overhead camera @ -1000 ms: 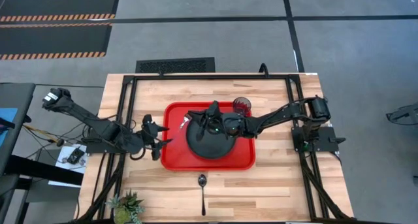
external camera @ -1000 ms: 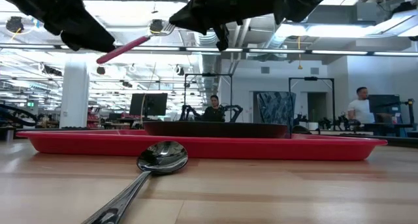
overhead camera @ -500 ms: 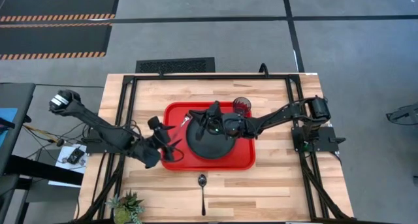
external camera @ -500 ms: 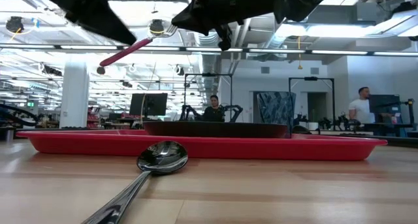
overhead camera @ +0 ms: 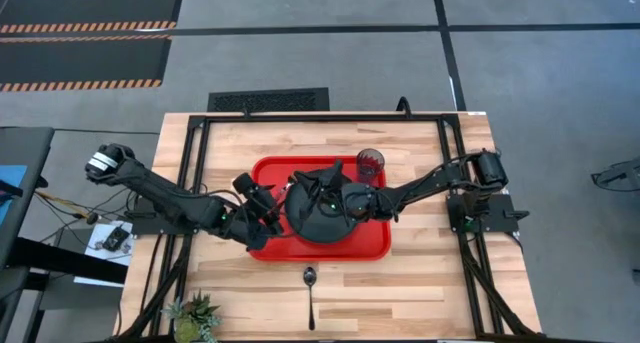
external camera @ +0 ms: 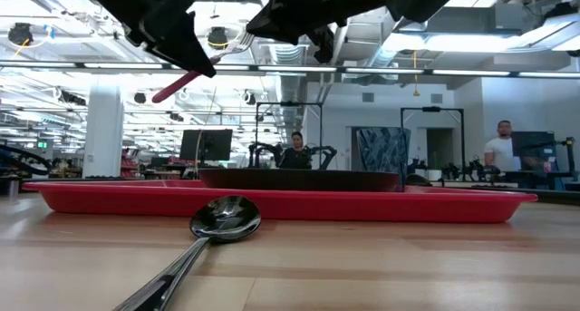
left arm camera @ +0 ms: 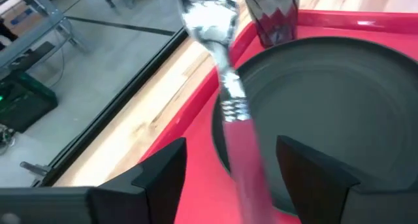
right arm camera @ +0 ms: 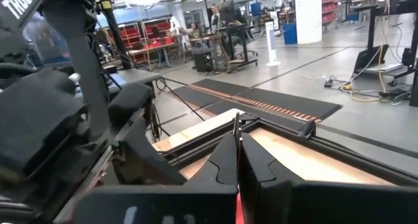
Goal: Pick and place plate/cup/fork/spoon on tray
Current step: Put the pink fork on the red serving tray to the left of the black plate
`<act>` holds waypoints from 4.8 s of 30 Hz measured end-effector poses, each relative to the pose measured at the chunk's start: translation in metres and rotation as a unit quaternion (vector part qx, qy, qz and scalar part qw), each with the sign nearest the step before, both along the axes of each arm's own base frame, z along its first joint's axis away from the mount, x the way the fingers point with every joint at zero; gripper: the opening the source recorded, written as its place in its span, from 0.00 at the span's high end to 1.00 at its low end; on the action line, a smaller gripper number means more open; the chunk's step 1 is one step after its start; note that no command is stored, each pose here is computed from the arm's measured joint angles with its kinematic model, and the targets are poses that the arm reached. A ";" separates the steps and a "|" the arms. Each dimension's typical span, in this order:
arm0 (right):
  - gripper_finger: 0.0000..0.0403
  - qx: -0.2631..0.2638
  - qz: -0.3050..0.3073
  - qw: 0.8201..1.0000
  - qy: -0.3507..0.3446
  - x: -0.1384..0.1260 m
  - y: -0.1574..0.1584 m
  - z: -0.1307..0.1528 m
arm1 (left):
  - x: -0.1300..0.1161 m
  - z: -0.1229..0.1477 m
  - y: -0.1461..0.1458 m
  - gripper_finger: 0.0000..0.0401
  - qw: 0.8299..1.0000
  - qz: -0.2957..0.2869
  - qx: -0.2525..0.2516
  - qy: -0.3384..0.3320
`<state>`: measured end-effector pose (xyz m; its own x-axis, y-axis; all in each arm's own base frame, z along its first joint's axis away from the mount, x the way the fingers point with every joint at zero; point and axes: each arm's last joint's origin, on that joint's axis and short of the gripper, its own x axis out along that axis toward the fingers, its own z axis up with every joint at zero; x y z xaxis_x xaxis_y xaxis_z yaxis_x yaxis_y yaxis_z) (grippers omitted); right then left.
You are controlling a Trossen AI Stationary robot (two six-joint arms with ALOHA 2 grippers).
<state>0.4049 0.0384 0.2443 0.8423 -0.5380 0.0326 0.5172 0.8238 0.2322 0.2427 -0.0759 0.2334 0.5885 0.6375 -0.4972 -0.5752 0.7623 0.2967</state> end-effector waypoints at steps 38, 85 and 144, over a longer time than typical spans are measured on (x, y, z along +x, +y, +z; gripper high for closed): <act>0.57 -0.019 -0.008 0.999 0.027 -0.006 0.004 0.008 | -0.021 0.003 0.009 0.89 0.994 0.031 -0.105 0.022; 0.98 -0.104 0.136 0.974 0.145 -0.132 -0.036 0.040 | -0.024 -0.084 0.062 0.89 0.853 0.282 -0.436 -0.055; 0.98 -0.109 0.169 0.969 0.146 -0.133 -0.018 0.039 | -0.028 -0.067 0.061 0.79 0.919 0.173 -0.353 -0.034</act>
